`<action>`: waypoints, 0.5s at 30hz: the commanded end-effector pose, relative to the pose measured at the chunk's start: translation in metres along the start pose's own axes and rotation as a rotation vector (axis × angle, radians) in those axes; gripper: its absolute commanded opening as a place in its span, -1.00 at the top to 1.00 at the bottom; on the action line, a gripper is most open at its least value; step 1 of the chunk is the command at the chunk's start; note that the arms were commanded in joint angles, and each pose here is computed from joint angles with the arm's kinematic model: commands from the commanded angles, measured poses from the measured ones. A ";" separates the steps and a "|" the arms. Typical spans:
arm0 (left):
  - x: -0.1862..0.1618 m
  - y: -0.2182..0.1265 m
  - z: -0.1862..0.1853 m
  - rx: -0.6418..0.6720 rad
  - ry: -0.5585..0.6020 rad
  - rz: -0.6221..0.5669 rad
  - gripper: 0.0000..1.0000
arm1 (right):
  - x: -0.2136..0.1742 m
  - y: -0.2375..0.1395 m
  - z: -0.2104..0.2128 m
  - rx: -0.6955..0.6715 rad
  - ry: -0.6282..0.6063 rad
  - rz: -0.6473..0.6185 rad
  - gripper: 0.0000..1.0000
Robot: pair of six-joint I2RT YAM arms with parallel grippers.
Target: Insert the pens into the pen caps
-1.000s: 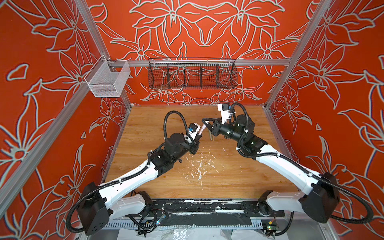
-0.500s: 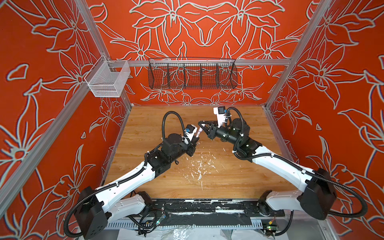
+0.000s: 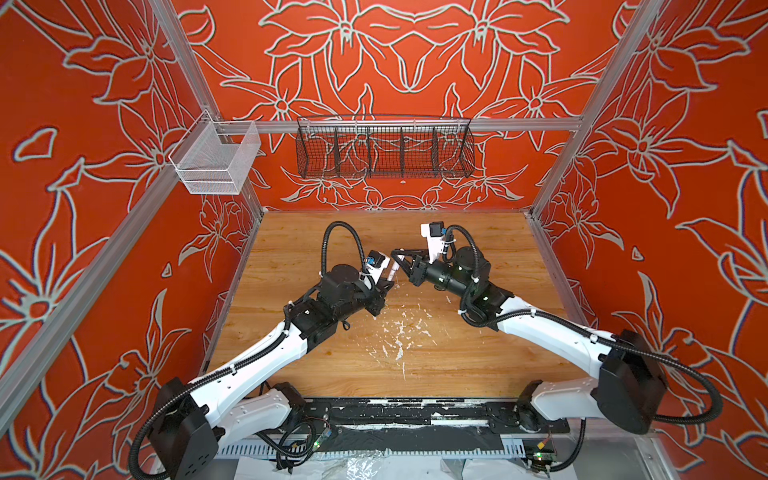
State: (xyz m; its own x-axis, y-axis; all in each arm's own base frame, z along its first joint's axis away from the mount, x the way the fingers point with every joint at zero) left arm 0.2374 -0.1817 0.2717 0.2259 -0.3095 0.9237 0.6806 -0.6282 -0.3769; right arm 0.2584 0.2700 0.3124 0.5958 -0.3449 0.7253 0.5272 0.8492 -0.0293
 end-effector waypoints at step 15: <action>0.081 -0.045 0.046 0.184 -0.088 -0.421 1.00 | -0.122 0.004 -0.025 -0.052 0.139 0.463 1.00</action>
State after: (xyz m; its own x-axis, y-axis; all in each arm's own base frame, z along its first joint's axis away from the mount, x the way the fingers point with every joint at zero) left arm 0.2367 -0.1679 0.2564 0.3163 -0.3129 0.8956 0.6352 -0.6314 -0.4449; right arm 0.2550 0.2874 0.2887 0.6135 -0.3389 0.7133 0.5266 0.8486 -0.0497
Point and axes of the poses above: each gripper's point midway between its finger pads, its own y axis out along the fingers, its own z axis along the line the jaws close on, x = y × z, the point moved 8 cm from there along -y, back along the fingers, and after that the axes turned 11 degrees about y, right-handed, at the moved point
